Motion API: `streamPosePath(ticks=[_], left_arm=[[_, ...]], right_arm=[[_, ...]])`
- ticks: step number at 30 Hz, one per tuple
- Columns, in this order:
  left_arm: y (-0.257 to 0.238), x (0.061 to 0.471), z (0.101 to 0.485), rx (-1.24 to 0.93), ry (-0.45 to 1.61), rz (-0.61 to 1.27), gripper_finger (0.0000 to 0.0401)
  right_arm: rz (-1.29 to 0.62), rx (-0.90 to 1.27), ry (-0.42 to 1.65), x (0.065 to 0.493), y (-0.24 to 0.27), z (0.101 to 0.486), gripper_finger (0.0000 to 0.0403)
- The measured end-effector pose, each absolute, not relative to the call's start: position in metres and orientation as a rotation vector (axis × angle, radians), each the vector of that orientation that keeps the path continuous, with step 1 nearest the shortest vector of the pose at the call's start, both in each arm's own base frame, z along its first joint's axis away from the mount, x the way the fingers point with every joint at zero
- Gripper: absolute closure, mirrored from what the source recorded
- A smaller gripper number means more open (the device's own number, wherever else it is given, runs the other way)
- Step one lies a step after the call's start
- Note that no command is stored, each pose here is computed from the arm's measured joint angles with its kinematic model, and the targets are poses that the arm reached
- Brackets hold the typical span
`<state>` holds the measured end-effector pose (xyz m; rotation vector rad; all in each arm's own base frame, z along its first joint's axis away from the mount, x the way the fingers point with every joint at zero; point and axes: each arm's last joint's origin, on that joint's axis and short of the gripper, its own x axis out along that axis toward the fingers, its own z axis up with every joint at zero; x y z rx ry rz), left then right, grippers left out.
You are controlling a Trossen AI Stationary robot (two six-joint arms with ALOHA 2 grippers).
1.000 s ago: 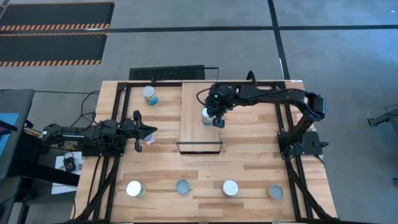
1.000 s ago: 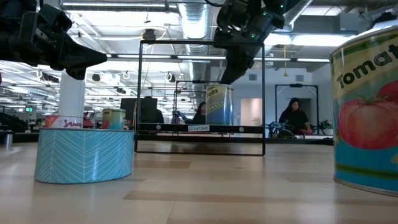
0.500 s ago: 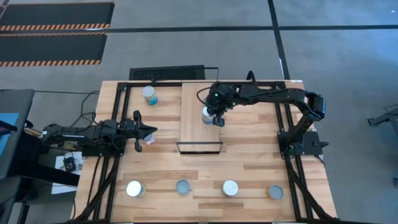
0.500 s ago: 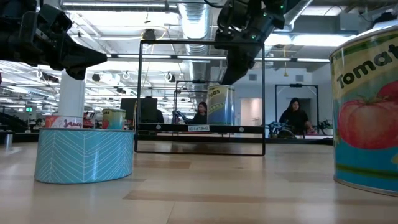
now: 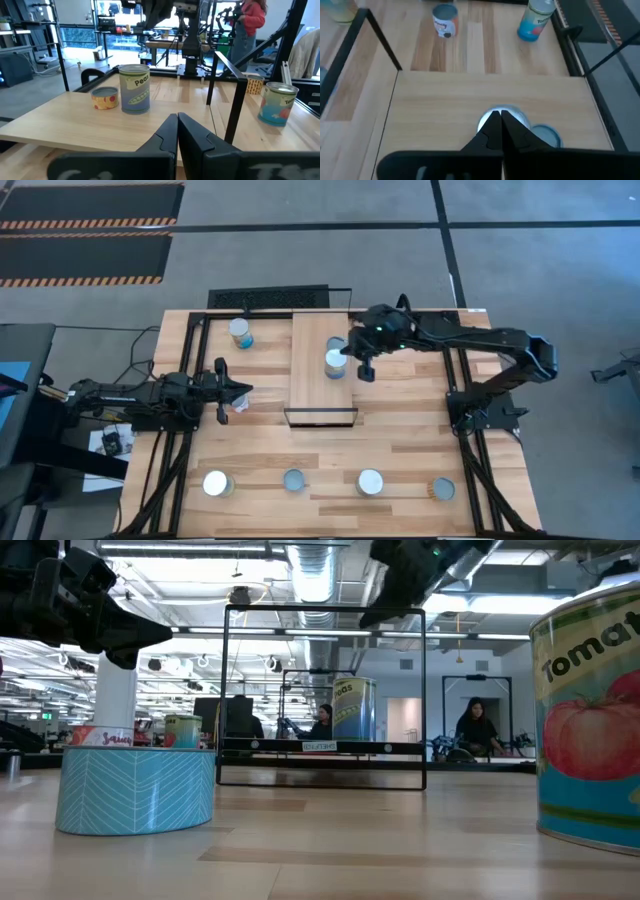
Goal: Pick and place cans onto a shelf
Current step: Put the canned meatballs on the shelf
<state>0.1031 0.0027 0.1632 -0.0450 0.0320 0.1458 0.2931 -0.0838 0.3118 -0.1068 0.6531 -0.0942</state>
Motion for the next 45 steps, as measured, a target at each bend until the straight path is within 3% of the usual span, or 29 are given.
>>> streamPosePath(ticks=[21, 25, 33, 45], left_arm=[[0.003, 0.103, 0.166, -0.081, 0.056, 0.165, 0.0401], [0.005, 0.101, 0.185, -0.065, 0.075, 0.212, 0.0401], [0.005, 0.108, 0.209, -0.109, 0.299, 0.254, 0.0401], [0.005, 0.134, 0.243, -0.256, 0.761, 0.384, 0.0401]], right_arm=[[-0.166, -0.061, 0.084, 0.180, -0.051, 0.220, 0.0400], [-0.185, -0.049, 0.000, 0.170, -0.049, 0.200, 0.0397], [-0.246, -0.030, -0.030, 0.157, -0.046, 0.175, 0.0399], [-0.259, -0.055, -0.026, 0.156, -0.048, 0.174, 0.0395]])
